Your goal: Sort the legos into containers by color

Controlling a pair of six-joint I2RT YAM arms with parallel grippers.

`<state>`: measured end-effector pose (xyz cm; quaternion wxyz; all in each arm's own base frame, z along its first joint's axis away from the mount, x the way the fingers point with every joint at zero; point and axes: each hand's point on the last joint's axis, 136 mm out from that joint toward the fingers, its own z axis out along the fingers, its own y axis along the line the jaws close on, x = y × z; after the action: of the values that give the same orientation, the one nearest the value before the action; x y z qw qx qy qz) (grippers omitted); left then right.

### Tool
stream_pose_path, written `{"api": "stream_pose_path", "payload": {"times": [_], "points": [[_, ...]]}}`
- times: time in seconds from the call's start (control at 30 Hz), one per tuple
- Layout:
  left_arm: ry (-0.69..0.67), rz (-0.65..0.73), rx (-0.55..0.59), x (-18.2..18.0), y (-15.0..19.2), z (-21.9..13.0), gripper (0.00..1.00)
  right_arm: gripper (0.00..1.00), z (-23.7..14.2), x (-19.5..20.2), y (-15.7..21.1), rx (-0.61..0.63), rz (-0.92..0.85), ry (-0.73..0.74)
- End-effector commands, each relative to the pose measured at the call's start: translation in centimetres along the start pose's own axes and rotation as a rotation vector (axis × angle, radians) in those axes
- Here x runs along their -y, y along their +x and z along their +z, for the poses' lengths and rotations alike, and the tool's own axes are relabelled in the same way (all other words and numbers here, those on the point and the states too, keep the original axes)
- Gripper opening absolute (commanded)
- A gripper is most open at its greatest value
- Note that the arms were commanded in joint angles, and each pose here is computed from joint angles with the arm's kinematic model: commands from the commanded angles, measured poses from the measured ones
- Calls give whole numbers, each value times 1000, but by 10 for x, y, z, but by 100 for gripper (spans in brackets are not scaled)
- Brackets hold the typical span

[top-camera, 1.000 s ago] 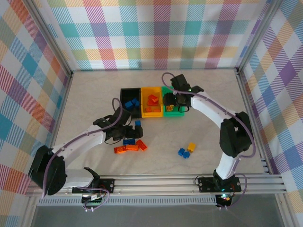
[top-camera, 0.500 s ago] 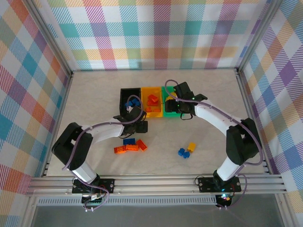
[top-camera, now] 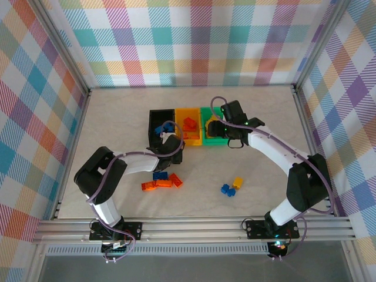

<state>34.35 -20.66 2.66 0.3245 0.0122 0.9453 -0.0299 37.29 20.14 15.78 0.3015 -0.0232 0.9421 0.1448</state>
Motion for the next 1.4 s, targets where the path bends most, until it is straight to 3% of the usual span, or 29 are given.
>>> {"api": "stream_pose_path", "payload": {"times": [0.0,0.3,0.5,0.7,0.83,1.03,1.27,1.37], "points": [[-28,2,7,-5,7,5,53,72,-9,-2,-10,38,23,-19],[11,-17,22,-4,7,-10,32,72,-8,-1,-8,29,30,-16],[123,-82,20,4,-4,-67,31,72,-6,0,-4,25,36,-21],[104,-140,16,-12,-44,-110,31,72,1,2,6,4,57,-29],[83,-252,30,-34,-84,-99,30,72,4,4,12,-11,62,-23],[29,-293,1,-42,-130,-55,28,71,-3,1,14,-16,62,-47],[-37,-321,-91,-50,-145,-6,26,69,-20,-29,42,-79,-8,-227],[-24,-329,-102,-45,-149,0,37,69,-25,-55,70,-133,-88,-339]]}}
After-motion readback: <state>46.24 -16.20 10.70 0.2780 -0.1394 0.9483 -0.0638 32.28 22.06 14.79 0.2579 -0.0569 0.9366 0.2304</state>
